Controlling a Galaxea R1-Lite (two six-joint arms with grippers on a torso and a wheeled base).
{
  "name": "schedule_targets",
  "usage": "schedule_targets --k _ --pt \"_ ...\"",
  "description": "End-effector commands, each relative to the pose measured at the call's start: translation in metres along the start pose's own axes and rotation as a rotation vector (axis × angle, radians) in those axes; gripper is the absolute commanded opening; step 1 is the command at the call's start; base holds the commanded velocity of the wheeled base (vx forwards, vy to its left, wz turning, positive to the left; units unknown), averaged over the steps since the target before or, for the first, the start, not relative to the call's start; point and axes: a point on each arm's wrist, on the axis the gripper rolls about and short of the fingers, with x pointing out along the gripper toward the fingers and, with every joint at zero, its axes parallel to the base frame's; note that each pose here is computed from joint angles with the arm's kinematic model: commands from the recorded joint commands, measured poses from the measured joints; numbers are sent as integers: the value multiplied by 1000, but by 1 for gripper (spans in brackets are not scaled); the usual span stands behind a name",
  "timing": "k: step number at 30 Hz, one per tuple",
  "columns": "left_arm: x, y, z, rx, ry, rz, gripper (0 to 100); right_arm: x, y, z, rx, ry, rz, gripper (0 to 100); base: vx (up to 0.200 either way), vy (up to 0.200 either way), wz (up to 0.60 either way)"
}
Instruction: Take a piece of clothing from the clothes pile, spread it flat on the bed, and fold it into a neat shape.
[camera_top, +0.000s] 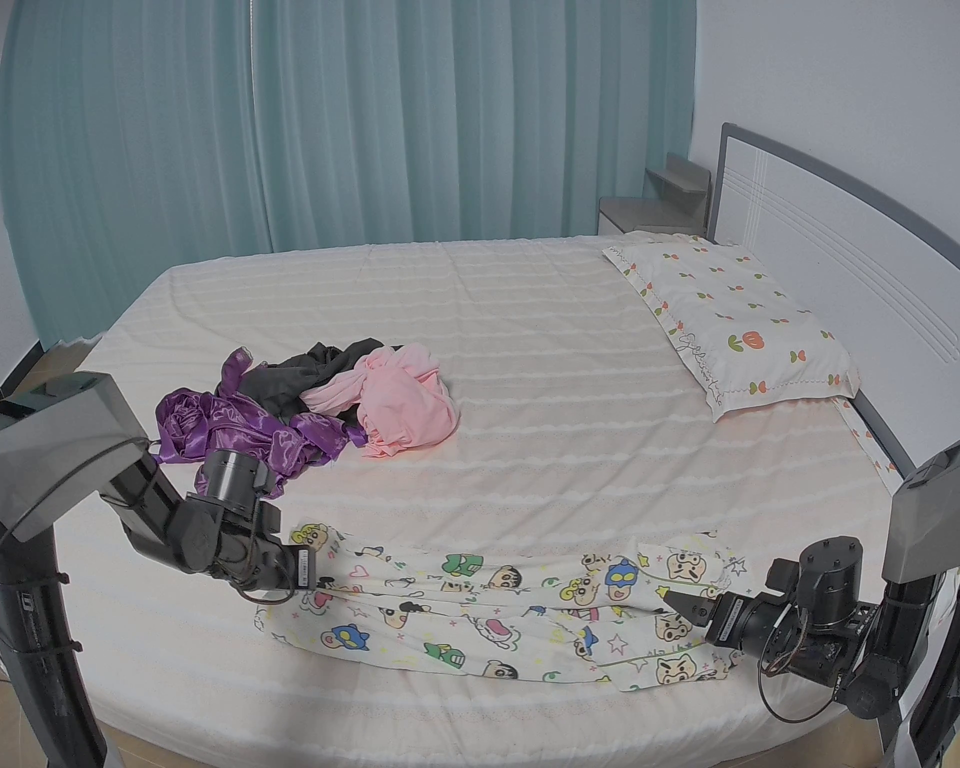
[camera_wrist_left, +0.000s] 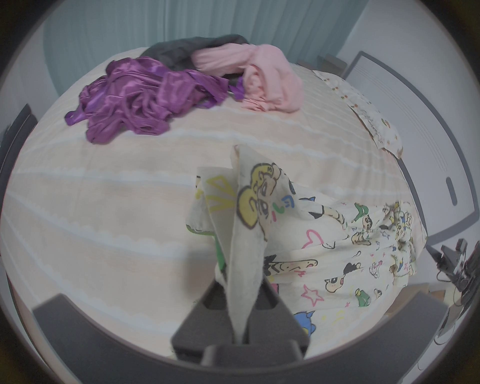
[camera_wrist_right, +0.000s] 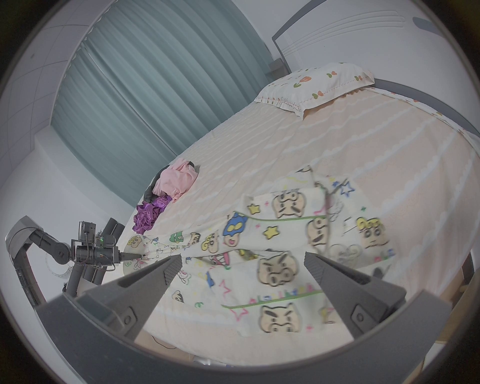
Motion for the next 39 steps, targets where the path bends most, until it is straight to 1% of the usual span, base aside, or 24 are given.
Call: schedule_targets --k 1,2,3,4,6,8,12,14,15,16,17,19,21,22,23,24,26,28,33,36,37,38,39 --pt "-39 52 13 -67 -61 41 0 -3 -2 -2 0 10 -9 100 0 0 0" --pt "-39 52 13 -67 -61 41 0 -3 -2 -2 0 10 -9 100 0 0 0" --pt "-52 71 16 -91 -84 47 0 -3 -2 -2 1 9 -11 100 0 0 0" --pt "-58 82 17 -112 -93 56 0 -3 -2 -2 1 9 -11 100 0 0 0" --pt "-68 97 19 -140 -109 75 0 -3 -2 -2 1 9 -11 100 0 0 0" --pt "-80 118 20 -168 -133 106 0 -3 -2 -2 1 9 -11 100 0 0 0" --pt "-101 154 25 -217 -143 165 0 -3 -2 -1 1 8 -10 100 0 0 0" --pt "-109 164 30 -242 -146 181 0 -3 -2 -1 1 8 -10 100 0 0 0" --pt "-109 164 30 -242 -146 181 0 -3 -2 -1 1 8 -10 100 0 0 0" --pt "-119 175 37 -270 -156 201 0 -4 -2 -1 1 7 -9 100 0 0 0" --pt "-124 178 40 -276 -157 205 0 -4 -2 -1 1 6 -8 100 0 0 0" --pt "-128 177 42 -278 -155 207 0 -4 -2 -1 1 6 -8 100 0 0 0" --pt "-136 170 43 -273 -152 208 0 -4 -2 -1 1 6 -8 100 0 0 0" --pt "-138 160 43 -257 -144 198 0 -4 -2 -1 1 5 -9 100 0 0 0" --pt "-138 156 43 -251 -141 194 0 -4 -2 -1 1 6 -8 100 0 0 0" --pt "-137 136 40 -220 -107 165 0 -4 -2 -1 1 5 -7 100 0 0 0" --pt "-140 109 37 -178 -80 147 0 -4 -2 -1 1 5 -9 100 0 0 0" --pt "-138 78 36 -140 -62 129 0 -4 -2 -1 1 3 -11 100 0 0 0" --pt "-132 -3 34 -102 -68 97 0 -4 -2 -1 1 0 -13 100 0 0 0" --pt "-125 -53 29 -55 -71 66 0 -4 -2 -1 0 -2 -12 100 0 0 0" --pt "-125 -55 28 -52 -72 64 0 -4 -2 -1 0 -2 -12 100 0 0 0" --pt "-124 -80 26 -22 -80 43 0 -4 -2 -1 0 0 -13 100 0 0 0" --pt "-120 -92 24 -9 -76 36 0 -4 -1 -1 0 0 -12 100 0 0 0"
